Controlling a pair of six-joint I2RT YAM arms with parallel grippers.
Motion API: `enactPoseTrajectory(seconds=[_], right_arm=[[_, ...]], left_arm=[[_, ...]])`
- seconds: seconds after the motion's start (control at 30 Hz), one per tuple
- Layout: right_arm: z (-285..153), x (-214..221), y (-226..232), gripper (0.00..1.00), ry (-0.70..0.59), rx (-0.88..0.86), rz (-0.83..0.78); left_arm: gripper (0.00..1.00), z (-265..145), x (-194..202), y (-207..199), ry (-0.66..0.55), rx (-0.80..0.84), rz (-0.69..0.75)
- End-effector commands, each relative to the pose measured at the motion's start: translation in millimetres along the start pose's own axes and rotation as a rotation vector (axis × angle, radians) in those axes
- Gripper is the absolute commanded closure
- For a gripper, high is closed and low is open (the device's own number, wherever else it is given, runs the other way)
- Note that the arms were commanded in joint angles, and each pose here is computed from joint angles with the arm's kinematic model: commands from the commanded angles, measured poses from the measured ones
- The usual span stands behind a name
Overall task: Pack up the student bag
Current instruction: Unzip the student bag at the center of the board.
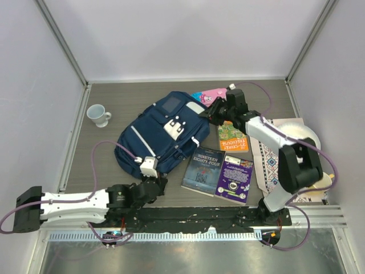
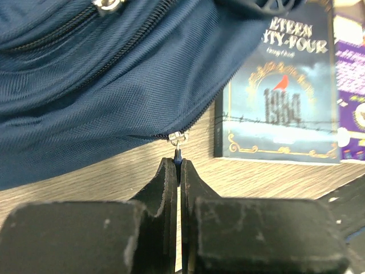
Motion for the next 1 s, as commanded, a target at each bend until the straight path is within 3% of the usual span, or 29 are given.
enactPoseTrajectory(seconds=[0.0,0.07,0.17,0.2,0.3,0.43,0.57,0.63,0.73,0.77,0.8,0.97], right_arm=[[15,-64,51,0.99,-0.171,-0.198,-0.110],[32,-64,44,0.99,-0.145,-0.173,-0.110],[51,-73,30,0.88,-0.150,-0.082,-0.124],[53,-77,26,0.70,-0.150,-0.055,-0.125],[59,-76,6,0.39,-0.124,0.041,-0.160],[32,-88,-7,0.19,-0.218,0.191,-0.222],[-19,-87,-9,0.15,-0.306,0.245,-0.230],[-46,-65,-11,0.15,-0.301,0.203,-0.178],[-70,-12,-15,0.15,-0.213,-0.003,-0.075],[-79,-6,-1,0.15,-0.242,-0.127,0.012],[-75,27,-22,0.15,-0.179,-0.116,0.049],[-100,82,-23,0.16,-0.127,-0.168,0.112]], left_arm=[[1.00,6,7,-32,0.076,0.103,0.075],[1.00,10,-1,-45,0.050,0.116,0.062],[1.00,19,-1,-55,0.050,0.097,0.077],[1.00,21,-4,-61,0.043,0.108,0.069],[1.00,28,-4,-68,0.040,0.079,0.058],[1.00,34,-3,-68,0.032,0.036,0.052],[1.00,34,-9,-69,-0.001,0.031,0.023],[1.00,33,-13,-69,-0.017,0.026,0.019],[1.00,33,-19,-73,-0.033,0.032,0.019],[1.00,32,-21,-74,-0.032,0.033,0.030],[1.00,32,-25,-78,-0.040,0.039,0.031],[1.00,32,-36,-94,-0.059,0.084,0.049]])
Point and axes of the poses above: each gripper's point midway between its finger pads, its own z axis out along the fingers, its own y axis along the line the jaws close on, x = y × z, the point moved 5 cm from there along -z, back along the fingers, and after that the axes turned 1 degree about z, right-handed, at the moved point
